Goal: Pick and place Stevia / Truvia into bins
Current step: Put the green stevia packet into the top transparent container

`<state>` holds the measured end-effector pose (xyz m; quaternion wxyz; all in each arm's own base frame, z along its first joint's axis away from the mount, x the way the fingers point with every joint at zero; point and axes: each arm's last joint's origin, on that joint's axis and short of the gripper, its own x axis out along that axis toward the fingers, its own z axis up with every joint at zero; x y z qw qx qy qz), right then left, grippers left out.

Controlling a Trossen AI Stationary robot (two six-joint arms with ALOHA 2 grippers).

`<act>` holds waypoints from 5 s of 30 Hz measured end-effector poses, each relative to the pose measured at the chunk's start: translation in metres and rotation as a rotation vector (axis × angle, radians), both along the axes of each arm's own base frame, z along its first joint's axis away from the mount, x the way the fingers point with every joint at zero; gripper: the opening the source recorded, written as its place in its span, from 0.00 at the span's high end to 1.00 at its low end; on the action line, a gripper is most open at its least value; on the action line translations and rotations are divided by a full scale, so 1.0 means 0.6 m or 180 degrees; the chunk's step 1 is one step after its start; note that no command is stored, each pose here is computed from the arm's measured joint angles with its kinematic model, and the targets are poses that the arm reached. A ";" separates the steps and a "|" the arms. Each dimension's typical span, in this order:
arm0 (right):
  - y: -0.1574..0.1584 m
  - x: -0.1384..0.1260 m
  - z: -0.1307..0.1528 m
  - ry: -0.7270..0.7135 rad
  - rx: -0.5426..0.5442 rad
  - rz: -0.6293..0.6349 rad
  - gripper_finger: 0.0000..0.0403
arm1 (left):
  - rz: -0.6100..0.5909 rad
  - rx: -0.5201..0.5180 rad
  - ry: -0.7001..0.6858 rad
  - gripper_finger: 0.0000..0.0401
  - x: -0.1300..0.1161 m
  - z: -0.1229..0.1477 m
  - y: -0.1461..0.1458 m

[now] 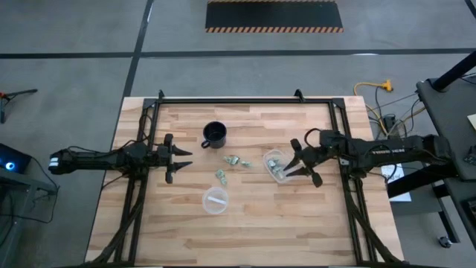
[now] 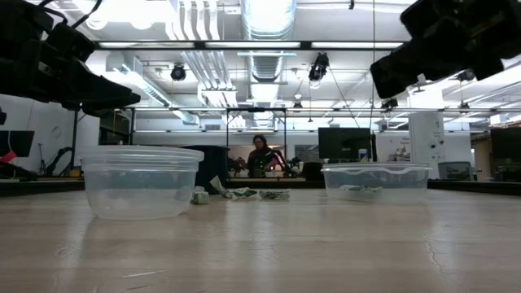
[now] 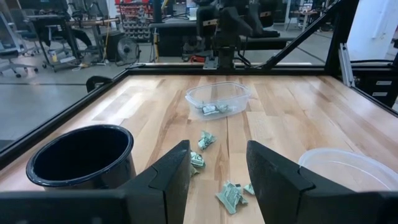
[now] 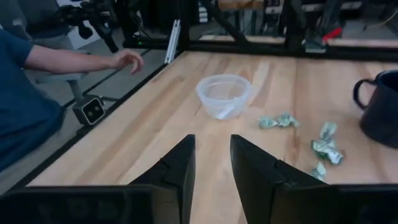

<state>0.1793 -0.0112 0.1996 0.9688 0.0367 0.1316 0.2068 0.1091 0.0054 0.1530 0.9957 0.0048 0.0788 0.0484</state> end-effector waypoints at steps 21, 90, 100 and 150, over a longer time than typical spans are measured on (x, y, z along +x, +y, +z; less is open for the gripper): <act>0.010 -0.111 0.002 -0.1030 0.0126 -0.0518 0.77 | 0.0000 0.0000 -0.0006 0.65 0.000 0.000 0.000; 0.032 -0.124 -0.069 -0.0509 -0.0082 -0.0812 0.81 | 0.0042 -0.0325 -0.0215 0.65 0.001 0.009 0.000; 0.032 -0.124 -0.069 -0.0514 -0.0080 -0.0810 0.78 | 0.0110 -0.0819 -0.0235 0.65 0.002 0.008 0.000; 0.032 -0.124 -0.069 -0.0511 -0.0081 -0.0803 0.83 | 0.0105 0.0130 0.1679 0.65 0.278 0.054 -0.007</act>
